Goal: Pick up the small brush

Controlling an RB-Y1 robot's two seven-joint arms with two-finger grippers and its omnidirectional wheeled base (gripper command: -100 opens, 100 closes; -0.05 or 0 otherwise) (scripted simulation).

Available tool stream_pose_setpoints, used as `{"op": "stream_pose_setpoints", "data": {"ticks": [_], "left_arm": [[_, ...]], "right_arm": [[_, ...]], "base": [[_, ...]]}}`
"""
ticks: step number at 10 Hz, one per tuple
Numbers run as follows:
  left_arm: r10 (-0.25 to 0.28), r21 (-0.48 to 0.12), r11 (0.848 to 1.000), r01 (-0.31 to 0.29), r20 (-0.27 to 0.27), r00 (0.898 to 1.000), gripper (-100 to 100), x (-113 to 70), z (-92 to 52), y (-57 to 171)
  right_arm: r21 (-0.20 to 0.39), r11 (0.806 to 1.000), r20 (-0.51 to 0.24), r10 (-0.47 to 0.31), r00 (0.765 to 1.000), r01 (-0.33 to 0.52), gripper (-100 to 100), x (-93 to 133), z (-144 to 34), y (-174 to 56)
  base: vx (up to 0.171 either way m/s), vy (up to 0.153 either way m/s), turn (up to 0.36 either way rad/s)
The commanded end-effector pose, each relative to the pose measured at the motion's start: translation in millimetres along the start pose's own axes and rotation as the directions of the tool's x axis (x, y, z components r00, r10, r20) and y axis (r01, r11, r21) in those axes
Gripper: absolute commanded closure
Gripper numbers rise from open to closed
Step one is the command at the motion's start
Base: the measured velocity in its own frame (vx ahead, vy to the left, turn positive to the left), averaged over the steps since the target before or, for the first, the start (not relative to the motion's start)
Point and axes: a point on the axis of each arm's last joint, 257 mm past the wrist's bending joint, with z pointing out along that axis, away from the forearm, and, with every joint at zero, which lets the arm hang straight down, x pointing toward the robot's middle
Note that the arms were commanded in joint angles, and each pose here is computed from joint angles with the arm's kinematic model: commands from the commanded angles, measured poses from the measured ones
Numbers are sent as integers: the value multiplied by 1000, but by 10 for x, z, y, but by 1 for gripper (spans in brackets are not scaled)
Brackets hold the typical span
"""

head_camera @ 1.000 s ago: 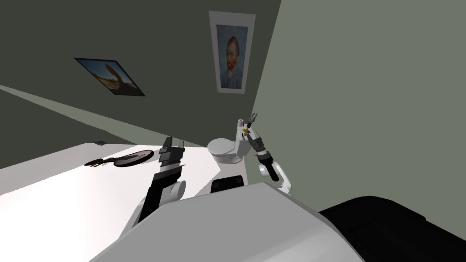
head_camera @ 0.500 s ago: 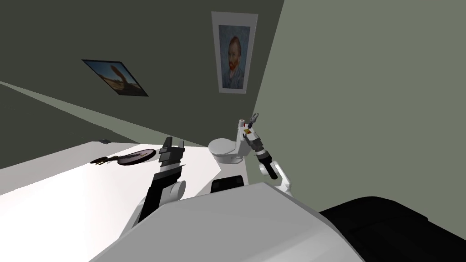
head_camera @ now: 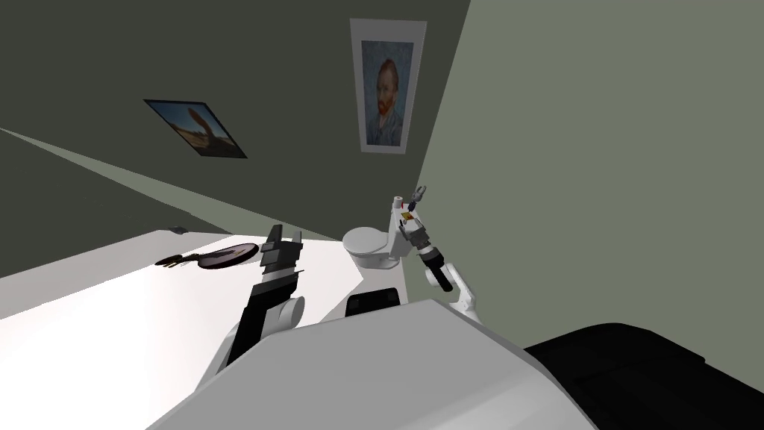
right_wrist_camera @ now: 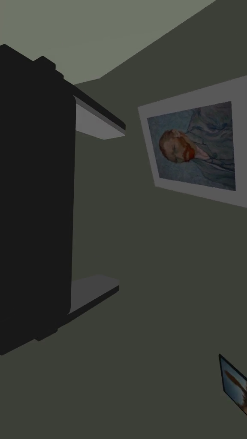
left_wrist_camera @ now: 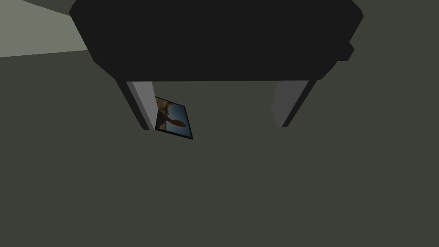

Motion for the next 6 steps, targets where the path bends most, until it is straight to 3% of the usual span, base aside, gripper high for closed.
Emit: {"op": "stream_pose_setpoints", "data": {"ticks": [1,2,3,4,5,6], "left_arm": [[0,0,1000,0,0,1000,0,0,0,0],[0,0,1000,0,0,1000,0,0,0,0],[0,0,1000,0,0,1000,0,0,0,0],[0,0,1000,0,0,1000,0,0,0,0],[0,0,1000,0,0,1000,0,0,0,0],[0,0,1000,0,0,1000,0,0,0,0]], "right_arm": [[-5,999,-16,-50,999,50,-100,62,-8,-12],[-20,992,-47,-127,991,126,-100,183,-21,-29],[-20,991,-47,-133,990,132,-100,183,-21,-29],[-39,978,-76,-207,975,205,-100,308,-38,-50],[-40,976,-76,-215,974,213,-100,308,-38,-50],[-63,956,-104,-293,951,287,-100,435,-60,-78]], "base": [[7,6,18],[8,9,36],[8,5,16],[10,6,26],[8,6,20],[8,9,35]]}}
